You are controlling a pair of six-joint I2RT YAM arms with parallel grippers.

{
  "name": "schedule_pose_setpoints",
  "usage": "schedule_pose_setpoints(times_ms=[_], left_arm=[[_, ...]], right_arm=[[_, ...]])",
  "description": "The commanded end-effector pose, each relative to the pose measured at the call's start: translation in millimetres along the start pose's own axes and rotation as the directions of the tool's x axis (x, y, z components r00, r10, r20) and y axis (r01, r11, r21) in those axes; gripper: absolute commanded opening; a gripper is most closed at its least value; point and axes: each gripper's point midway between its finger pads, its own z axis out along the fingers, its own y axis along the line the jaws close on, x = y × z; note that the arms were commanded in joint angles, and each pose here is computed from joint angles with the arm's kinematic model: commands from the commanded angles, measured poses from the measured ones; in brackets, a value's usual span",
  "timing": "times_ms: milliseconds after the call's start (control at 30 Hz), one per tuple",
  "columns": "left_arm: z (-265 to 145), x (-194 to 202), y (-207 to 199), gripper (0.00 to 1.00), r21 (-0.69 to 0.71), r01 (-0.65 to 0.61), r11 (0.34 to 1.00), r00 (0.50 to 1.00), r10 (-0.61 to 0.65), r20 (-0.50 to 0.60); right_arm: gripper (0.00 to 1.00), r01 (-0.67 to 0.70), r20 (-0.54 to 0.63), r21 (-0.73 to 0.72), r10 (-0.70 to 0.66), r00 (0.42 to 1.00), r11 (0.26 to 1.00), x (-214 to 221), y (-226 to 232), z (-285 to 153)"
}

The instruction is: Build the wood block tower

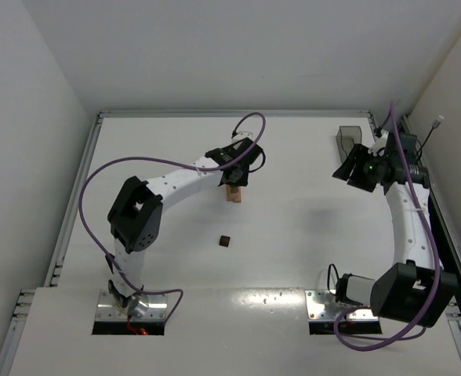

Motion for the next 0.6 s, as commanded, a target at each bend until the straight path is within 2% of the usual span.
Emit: schedule_pose_setpoints(times_ms=[0, 133, 267, 567], left_arm=[[0.1, -3.3, -9.7, 0.0, 0.019, -0.006, 1.0, 1.0, 0.006, 0.021], [-0.1, -2.5, -11.1, 0.0, 0.027, -0.006, 1.0, 1.0, 0.006, 0.017], [2.8, 1.2, -12.8, 0.17, 0.033, -0.01, 0.999, 1.0, 0.01, 0.004], [2.8, 1.3, -12.8, 0.22, 0.033, -0.01, 0.999, 1.0, 0.01, 0.004]], right_arm=[[0.5, 0.004, 0.043, -0.028, -0.002, 0.999, 1.0, -12.6, 5.9, 0.2], [0.5, 0.004, 0.043, -0.028, -0.002, 0.999, 1.0, -12.6, 5.9, 0.2], [0.5, 0.004, 0.043, -0.028, -0.002, 0.999, 1.0, -12.6, 5.9, 0.2], [0.5, 0.004, 0.041, -0.037, -0.002, 0.999, 0.999, -12.2, 7.4, 0.1]])
